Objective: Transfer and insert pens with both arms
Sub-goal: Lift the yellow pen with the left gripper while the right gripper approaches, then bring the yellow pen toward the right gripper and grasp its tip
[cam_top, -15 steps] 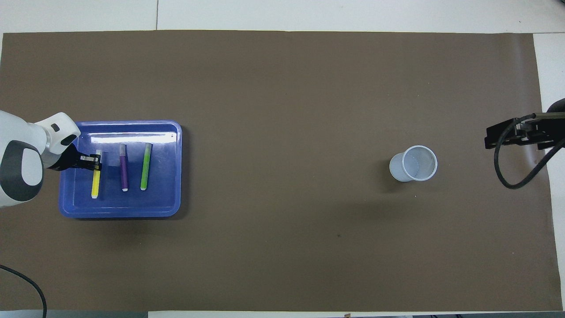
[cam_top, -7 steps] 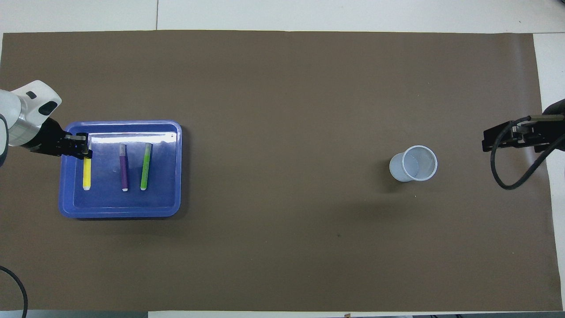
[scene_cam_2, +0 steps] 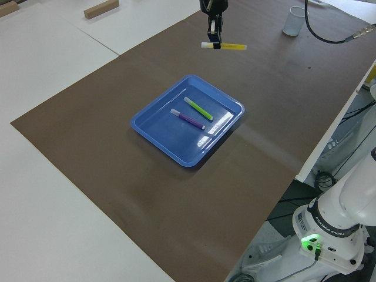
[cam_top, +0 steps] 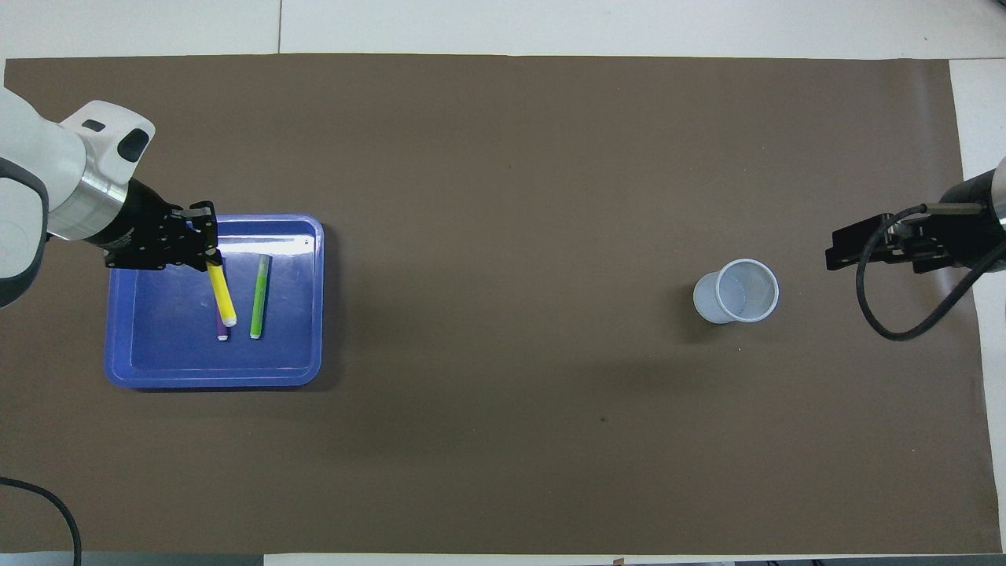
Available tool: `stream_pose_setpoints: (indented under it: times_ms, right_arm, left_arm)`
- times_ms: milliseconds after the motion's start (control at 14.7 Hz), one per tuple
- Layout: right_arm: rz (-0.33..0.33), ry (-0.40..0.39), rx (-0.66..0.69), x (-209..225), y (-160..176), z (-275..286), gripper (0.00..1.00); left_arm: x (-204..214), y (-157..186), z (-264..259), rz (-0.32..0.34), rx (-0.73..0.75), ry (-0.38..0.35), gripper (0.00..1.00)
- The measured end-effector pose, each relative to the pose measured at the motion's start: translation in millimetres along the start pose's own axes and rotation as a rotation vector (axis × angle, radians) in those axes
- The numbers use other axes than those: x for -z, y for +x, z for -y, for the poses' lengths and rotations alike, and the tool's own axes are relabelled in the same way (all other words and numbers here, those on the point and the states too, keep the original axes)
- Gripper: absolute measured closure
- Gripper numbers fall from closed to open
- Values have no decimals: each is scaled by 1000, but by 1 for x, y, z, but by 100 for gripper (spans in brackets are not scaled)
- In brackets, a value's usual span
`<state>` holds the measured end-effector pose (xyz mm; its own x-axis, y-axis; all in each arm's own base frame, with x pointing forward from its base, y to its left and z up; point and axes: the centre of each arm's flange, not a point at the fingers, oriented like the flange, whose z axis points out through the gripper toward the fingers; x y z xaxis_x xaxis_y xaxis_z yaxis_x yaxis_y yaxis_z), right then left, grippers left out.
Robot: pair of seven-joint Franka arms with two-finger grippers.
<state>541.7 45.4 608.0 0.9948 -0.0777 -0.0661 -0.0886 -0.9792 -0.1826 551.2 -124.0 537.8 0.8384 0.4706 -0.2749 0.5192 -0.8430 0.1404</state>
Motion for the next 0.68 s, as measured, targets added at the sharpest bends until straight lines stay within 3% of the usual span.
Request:
stream_pose_setpoints:
  times_ms: [205,545,682]
  right_arm:
    - [-8,168,-66,0,-3,48,0]
    - [-23,450,-180,7,-10,124,0]
    - [-43,505,-214,6,-16,157,0]
  left_arm:
    - [20,-34,-13,123,206,-132,84]
    - [8,-51,-22,350,531,-266,84]
    - [-1,-53,-19,413,652,-308,84]
